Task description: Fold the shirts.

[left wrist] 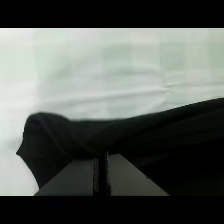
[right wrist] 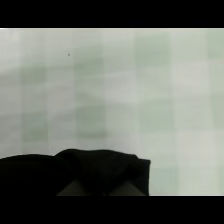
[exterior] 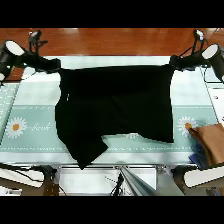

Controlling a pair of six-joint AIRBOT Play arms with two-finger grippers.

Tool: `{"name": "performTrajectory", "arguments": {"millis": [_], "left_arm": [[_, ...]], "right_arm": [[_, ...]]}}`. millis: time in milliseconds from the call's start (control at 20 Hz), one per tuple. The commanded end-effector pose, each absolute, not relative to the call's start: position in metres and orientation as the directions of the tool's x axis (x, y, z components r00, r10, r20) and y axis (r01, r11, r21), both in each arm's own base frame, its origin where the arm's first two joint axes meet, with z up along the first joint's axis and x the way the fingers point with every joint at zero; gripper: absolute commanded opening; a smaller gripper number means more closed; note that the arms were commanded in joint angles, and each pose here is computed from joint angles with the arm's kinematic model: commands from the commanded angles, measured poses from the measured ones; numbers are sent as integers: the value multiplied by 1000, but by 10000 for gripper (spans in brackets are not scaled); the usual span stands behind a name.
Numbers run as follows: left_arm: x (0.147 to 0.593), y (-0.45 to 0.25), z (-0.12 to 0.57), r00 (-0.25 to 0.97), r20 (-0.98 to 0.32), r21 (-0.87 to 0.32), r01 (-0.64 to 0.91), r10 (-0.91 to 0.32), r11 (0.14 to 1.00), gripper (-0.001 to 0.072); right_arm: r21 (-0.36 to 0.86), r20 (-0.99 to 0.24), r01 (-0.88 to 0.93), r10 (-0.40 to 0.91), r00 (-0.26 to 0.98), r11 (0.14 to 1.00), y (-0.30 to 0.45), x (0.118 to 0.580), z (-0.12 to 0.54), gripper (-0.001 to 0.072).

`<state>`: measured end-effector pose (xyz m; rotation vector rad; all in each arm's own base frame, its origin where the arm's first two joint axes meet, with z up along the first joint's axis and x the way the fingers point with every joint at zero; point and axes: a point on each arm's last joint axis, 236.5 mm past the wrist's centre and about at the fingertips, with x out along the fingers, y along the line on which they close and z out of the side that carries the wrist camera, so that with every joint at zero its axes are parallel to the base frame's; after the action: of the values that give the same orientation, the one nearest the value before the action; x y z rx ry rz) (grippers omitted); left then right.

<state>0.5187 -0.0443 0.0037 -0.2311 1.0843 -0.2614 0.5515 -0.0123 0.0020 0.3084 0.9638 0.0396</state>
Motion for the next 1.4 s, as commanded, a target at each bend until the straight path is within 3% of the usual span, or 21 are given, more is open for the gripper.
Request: {"name": "performTrajectory", "arguments": {"millis": [0,150,400,550,800,850,950,1000,1100,1250,1300,1350], "left_arm": [[522,-45,-26,407,-859,-304,86,-312,949,23],[506,-39,-20,352,-884,-294,96,-309,951,23],[412,-50,-33,-58,-924,-382,78,-378,921,23],[393,-56,-54,-137,-913,-393,51,-383,918,23],[380,-58,-69,-187,-903,-399,32,-387,916,28],[381,-56,-68,-185,-903,-399,27,-388,916,72],[378,-46,-64,-190,-902,-396,10,-387,918,344],[375,-41,-59,-196,-900,-397,1,-389,918,398],[368,-24,-45,-194,-904,-381,-39,-381,924,398],[359,-1,-11,-127,-924,-355,-57,-359,933,398],[353,4,-3,-104,-928,-352,-65,-358,934,398],[342,6,0,-97,-928,-354,-67,-359,933,398]], "right_arm": [[257,-836,106,166,524,961,-14,547,-24,33],[264,-868,109,186,461,958,-16,526,-19,33],[281,-956,99,268,123,955,1,442,-32,33],[278,-961,101,277,25,955,7,422,-50,33],[278,-960,107,279,1,955,10,418,-55,35],[280,-959,104,283,-18,954,11,413,-54,78],[287,-954,45,290,-76,957,12,398,-50,347],[270,-957,11,269,-110,963,8,388,-46,375],[155,-976,-14,151,-156,988,-20,370,-34,377],[50,-990,43,55,-133,998,-60,350,1,389],[45,-991,72,54,-119,996,-70,343,10,460],[45,-992,109,58,-113,993,-81,331,13,479]]}}
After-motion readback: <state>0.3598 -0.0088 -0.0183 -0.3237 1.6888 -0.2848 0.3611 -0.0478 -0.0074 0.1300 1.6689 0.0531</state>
